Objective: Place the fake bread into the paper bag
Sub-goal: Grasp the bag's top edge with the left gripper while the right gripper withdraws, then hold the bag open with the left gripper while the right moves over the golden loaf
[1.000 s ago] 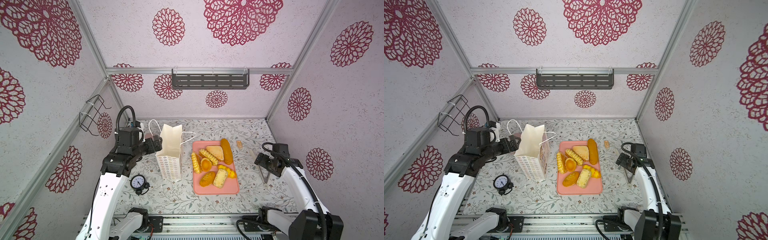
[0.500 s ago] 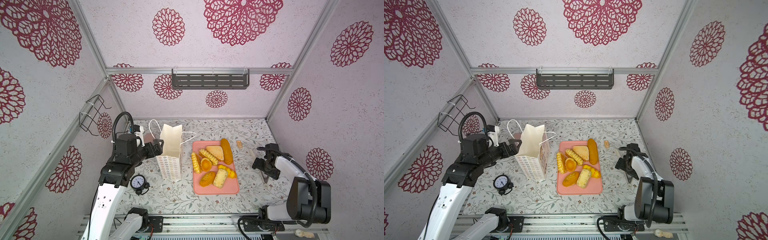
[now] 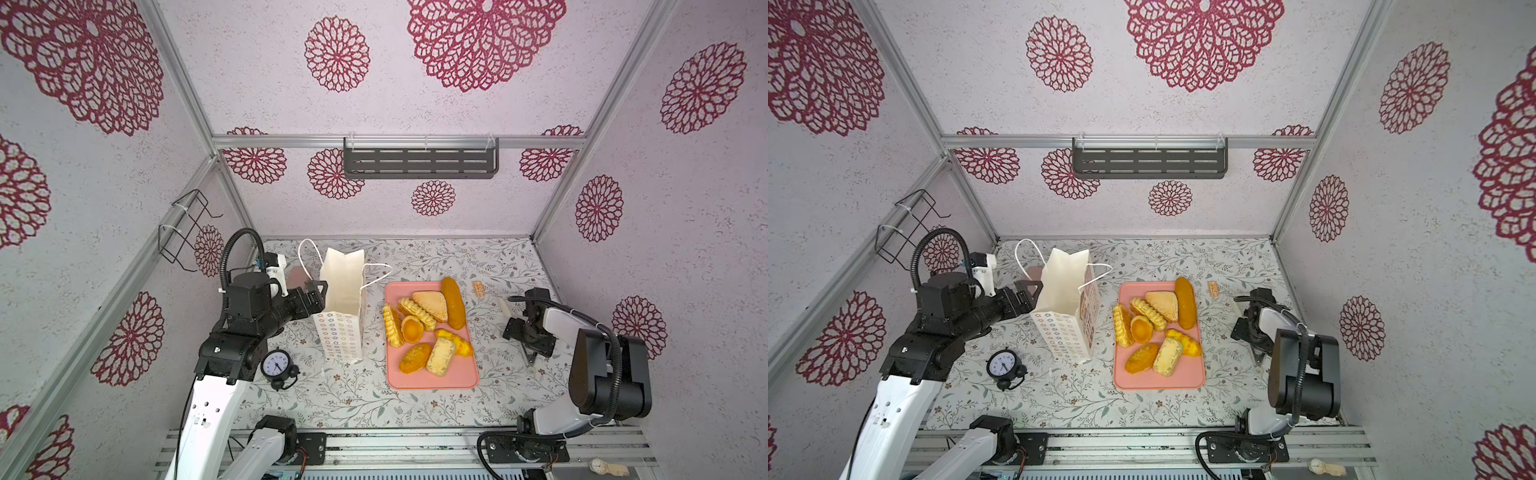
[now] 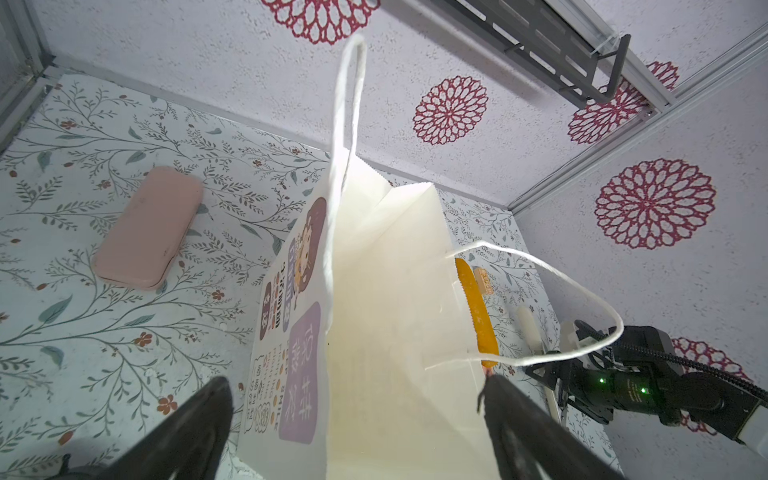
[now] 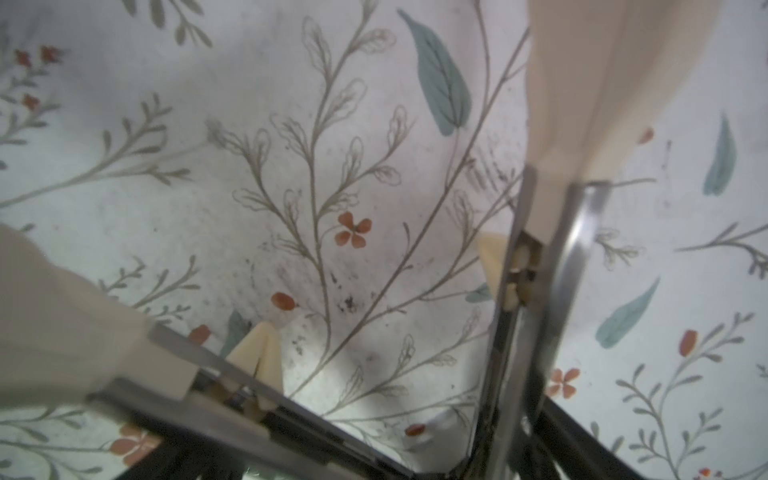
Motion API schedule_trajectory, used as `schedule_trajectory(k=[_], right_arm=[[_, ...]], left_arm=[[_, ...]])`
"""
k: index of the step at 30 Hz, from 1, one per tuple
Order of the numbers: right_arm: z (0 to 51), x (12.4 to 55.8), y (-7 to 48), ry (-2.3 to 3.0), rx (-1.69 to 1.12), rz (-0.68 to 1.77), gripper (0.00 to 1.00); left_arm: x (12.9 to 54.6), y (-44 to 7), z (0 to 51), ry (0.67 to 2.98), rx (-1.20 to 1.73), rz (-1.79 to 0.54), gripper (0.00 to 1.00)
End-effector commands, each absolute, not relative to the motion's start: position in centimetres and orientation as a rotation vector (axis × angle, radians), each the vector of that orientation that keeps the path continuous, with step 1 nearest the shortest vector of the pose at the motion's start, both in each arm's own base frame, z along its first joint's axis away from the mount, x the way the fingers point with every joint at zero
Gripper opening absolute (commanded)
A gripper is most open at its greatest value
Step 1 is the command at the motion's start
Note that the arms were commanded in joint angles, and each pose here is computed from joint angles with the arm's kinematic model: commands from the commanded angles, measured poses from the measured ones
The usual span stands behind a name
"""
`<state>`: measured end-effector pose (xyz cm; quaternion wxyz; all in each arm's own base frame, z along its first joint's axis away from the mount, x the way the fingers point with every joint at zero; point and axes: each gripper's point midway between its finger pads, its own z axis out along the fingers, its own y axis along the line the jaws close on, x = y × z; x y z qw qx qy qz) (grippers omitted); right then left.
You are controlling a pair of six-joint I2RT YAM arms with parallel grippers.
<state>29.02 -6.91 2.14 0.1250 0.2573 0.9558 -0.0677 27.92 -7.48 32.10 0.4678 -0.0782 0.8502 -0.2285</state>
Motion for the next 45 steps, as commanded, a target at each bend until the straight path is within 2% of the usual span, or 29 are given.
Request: schedule_trajectory(k=[1, 5, 12, 18, 27, 34, 41, 45], right_arm=[[2.4, 30.6, -6.6, 2.749, 0.721, -0.134, 0.89], [2.9, 32.3, -5.2, 2.724, 0.742, 0.005, 0.84], [3.8, 34.5, -3.7, 2.682, 0.795, 0.164, 0.83], [2.7, 34.3, -5.6, 2.751, 0.768, -0.026, 0.89], [1.7, 34.7, -6.1, 2.796, 0.604, -0.257, 0.91], [1.4, 35.3, -6.2, 2.79, 0.582, -0.281, 0.93], [0.4, 35.5, -5.6, 2.788, 0.583, -0.226, 0.89], [0.0, 35.4, -5.4, 2.782, 0.596, -0.201, 0.81]], left_arm=[[28.1, -7.2, 32.8, 2.046, -0.222, -0.564, 0.97], [28.2, -7.0, 32.8, 2.044, -0.247, -0.568, 0.97], [28.2, -6.9, 32.8, 2.04, -0.286, -0.58, 0.97], [28.4, -6.9, 32.8, 2.038, -0.304, -0.587, 0.97], [28.6, -6.8, 32.9, 2.038, -0.313, -0.584, 0.97], [28.7, -6.8, 32.9, 2.036, -0.32, -0.588, 0.97], [28.7, -6.7, 32.7, 2.043, -0.321, -0.577, 0.97], [28.8, -6.7, 32.7, 2.048, -0.319, -0.576, 0.97]])
